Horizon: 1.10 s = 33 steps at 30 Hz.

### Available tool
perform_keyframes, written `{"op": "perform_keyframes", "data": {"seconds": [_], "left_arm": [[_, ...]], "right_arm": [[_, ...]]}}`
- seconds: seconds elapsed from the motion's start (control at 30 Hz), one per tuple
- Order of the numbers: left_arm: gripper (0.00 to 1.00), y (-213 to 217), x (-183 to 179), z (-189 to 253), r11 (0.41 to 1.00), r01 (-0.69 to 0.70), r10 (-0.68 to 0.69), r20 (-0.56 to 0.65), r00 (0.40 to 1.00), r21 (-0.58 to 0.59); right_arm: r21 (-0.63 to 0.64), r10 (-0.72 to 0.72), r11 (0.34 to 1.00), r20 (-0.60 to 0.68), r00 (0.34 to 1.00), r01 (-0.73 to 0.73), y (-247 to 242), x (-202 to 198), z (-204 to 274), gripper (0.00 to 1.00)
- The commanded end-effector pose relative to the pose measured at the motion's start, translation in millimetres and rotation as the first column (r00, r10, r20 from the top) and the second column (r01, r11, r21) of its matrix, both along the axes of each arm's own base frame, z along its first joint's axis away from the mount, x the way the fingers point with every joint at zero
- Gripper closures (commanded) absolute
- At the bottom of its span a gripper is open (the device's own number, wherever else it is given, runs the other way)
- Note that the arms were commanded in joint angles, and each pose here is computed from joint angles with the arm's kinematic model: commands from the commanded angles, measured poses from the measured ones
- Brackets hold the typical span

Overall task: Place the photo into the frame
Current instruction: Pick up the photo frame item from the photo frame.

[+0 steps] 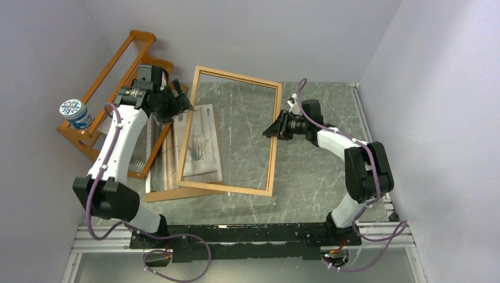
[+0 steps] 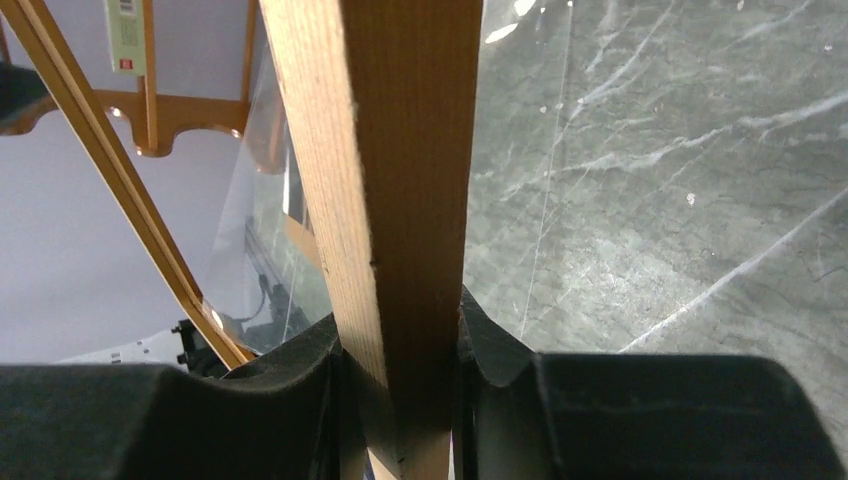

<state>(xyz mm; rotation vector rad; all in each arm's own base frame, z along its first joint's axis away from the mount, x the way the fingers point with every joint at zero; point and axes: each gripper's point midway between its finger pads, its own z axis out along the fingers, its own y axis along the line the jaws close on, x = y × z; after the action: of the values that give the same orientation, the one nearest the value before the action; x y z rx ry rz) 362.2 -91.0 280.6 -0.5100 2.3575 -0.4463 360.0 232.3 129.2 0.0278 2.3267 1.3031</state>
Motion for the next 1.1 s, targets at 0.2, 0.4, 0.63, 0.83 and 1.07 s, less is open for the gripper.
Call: {"op": "perform_keyframes", "data": {"seconds": [0.2,0.4,0.63,0.83,1.07], "left_arm": [[0.10,33.2,-24.0,-110.3,0.995,-0.101,0.098,-0.361,0.927,0.009],[0.07,35.8,-30.6,-151.7,0.992,-0.126,0.120,-0.426,0.897,0.014],[0.06,3.1,-18.3,-187.3,0.978,-0.082,-0.002,-0.406,0.914,-0.191],[0.07,-16.5,2.7,-202.1,0.949,0.019,-0.094,-0.227,0.969,-0.313],[0.12,-13.9,5.0,-226.3,0.949,-0.035,-0.044,-0.243,0.969,-0.312]], "right_arm": [[0.128,0.042,0.989,0.246,0.968,-0.076,-18.2,-3.5,74.3,1.00],[0.137,0.033,0.988,0.240,0.970,-0.068,-24.0,-6.5,73.3,1.00],[0.196,0.036,0.977,0.241,0.970,-0.085,-23.5,-12.3,82.9,1.00],[0.312,-0.004,0.947,0.264,0.965,-0.082,-34.7,-12.9,112.2,1.00],[0.331,-0.019,0.940,0.279,0.960,-0.078,-39.8,-12.0,124.0,1.00]]}}
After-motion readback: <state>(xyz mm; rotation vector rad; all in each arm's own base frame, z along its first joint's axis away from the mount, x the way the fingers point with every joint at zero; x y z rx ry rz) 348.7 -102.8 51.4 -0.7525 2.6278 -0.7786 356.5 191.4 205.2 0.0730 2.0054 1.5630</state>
